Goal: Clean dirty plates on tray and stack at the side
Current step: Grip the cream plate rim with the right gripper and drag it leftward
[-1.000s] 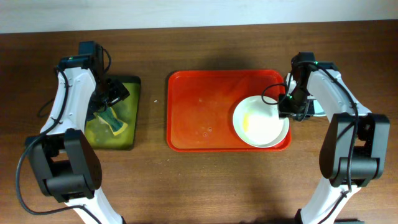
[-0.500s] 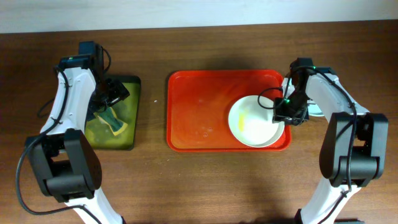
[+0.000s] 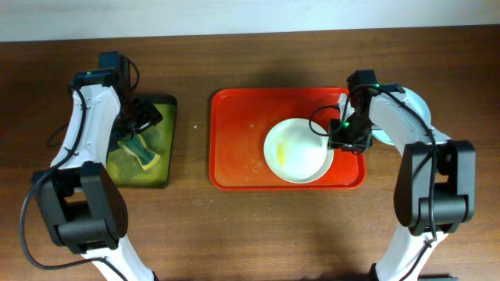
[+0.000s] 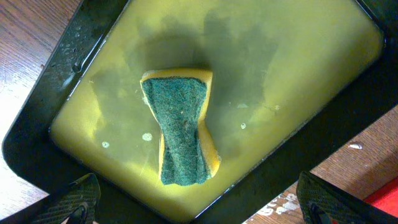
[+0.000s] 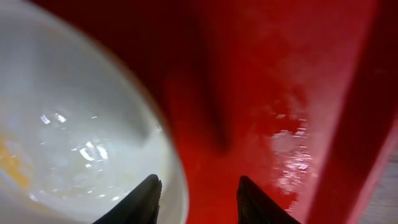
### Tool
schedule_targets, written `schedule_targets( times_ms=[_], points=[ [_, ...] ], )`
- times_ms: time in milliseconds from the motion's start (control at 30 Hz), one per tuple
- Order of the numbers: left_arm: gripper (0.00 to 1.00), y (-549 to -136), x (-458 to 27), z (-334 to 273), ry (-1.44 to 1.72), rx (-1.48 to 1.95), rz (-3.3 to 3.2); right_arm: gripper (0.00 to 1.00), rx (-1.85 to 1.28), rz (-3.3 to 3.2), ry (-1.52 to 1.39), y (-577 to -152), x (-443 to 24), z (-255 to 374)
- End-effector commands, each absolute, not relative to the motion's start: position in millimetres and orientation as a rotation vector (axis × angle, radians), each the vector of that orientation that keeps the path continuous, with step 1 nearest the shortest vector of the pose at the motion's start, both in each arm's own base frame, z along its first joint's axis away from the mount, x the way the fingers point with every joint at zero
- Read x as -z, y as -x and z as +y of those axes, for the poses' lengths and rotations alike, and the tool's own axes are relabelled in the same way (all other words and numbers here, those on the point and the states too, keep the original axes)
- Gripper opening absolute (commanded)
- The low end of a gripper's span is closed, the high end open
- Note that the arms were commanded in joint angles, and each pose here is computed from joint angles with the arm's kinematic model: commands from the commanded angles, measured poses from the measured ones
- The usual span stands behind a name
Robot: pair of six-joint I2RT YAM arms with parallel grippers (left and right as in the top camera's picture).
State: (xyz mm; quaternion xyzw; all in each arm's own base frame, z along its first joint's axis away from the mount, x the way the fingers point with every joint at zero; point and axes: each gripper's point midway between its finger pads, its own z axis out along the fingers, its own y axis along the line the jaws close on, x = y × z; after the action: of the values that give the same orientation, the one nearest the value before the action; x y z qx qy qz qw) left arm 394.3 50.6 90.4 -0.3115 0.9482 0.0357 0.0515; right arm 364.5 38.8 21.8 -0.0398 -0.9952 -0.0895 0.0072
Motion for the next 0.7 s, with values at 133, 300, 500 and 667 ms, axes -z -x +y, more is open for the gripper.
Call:
schedule_targets(
  times_ms=[133,300,500,667],
  points=[
    [0.99,-397,-94,53,0.956,-0.105,2.870,0.40,0.325,-3.061,0.113,-344,0,55],
    [0.99,-397,-94,53,0.956,-0.105,2.870,0.25,0.324,-3.063,0.294,-341,18,57],
    [0.99,-397,-94,54,0.957,-0.105,2.870,0.15,0.459,-3.099,0.352,-357,17,79],
    [0.99,-397,-94,53,0.956,-0.105,2.870,0.10,0.509,-3.179,0.266,-373,14,110]
  ],
)
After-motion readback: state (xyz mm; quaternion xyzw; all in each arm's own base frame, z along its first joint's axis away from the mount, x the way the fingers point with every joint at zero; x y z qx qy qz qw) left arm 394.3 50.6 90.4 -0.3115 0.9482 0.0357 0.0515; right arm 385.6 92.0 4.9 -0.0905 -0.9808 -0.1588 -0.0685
